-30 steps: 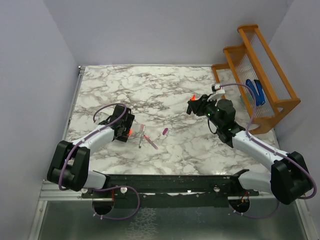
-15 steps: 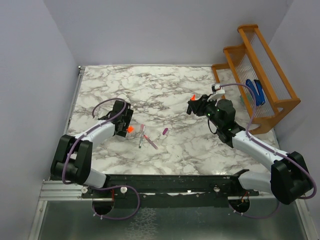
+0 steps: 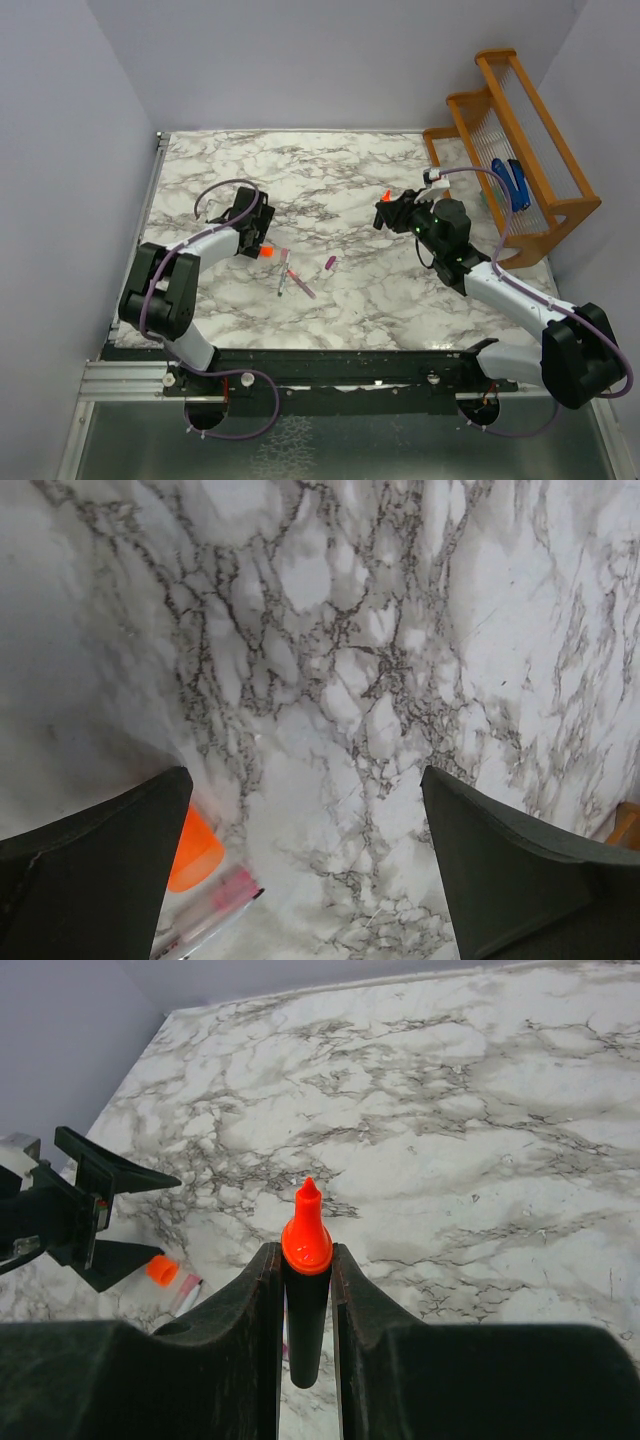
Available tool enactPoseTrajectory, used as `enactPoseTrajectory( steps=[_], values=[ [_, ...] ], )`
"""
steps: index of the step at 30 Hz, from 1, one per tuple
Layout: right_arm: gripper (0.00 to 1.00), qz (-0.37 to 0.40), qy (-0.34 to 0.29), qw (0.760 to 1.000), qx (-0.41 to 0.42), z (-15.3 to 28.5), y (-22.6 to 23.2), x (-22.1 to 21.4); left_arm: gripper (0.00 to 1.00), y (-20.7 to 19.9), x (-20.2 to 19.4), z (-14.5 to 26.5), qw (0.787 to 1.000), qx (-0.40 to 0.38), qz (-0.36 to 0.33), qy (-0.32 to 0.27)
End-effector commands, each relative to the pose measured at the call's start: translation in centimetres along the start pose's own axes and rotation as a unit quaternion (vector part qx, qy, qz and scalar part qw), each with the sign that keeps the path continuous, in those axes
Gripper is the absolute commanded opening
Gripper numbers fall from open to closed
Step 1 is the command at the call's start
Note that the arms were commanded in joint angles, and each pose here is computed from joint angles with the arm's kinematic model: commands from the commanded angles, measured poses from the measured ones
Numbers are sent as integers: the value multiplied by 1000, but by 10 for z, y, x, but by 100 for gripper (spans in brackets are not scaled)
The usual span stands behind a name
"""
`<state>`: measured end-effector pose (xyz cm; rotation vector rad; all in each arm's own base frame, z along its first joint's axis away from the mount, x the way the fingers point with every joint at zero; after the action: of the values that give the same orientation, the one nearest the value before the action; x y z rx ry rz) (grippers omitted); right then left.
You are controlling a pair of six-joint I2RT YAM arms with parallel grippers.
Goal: Insert the pens into the pen caps
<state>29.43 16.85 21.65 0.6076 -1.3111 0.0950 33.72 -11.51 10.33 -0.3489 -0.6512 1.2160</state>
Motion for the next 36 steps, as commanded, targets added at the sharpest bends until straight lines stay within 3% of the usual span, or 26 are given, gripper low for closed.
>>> enactPoseTrajectory(
  steps=[1,7,11,19,29,36],
  values=[
    [0,12,2,1000,-12,3,-4,-3,97,-28,7,-9,1000,-23,-19,2],
    [0,16,-3,1000,-26,4,-6,0,95,-23,43,-2,993,32,-104,-39],
    [1,14,-3,1000,-28,3,-7,-1,88,-4,59,15,989,76,-122,-21],
    [1,12,0,1000,-23,1,-6,-3,74,43,13,41,989,110,-34,89],
    [0,11,-5,1000,-24,3,-6,-2,75,12,-8,55,993,101,32,58],
    [0,15,-11,999,-27,5,-7,0,62,15,-8,47,985,144,80,44]
  ],
)
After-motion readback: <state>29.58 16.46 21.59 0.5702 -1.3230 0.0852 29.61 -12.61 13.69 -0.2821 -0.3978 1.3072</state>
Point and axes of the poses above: each gripper's point midway between its finger pads, its own z axis back along the fingers, its own y axis along the line the jaws close on, x = y × z, the point moved 7 cm from there along z, back along the fingers, and after that the axes turned 1 degree about z, right-handed, at the moved point
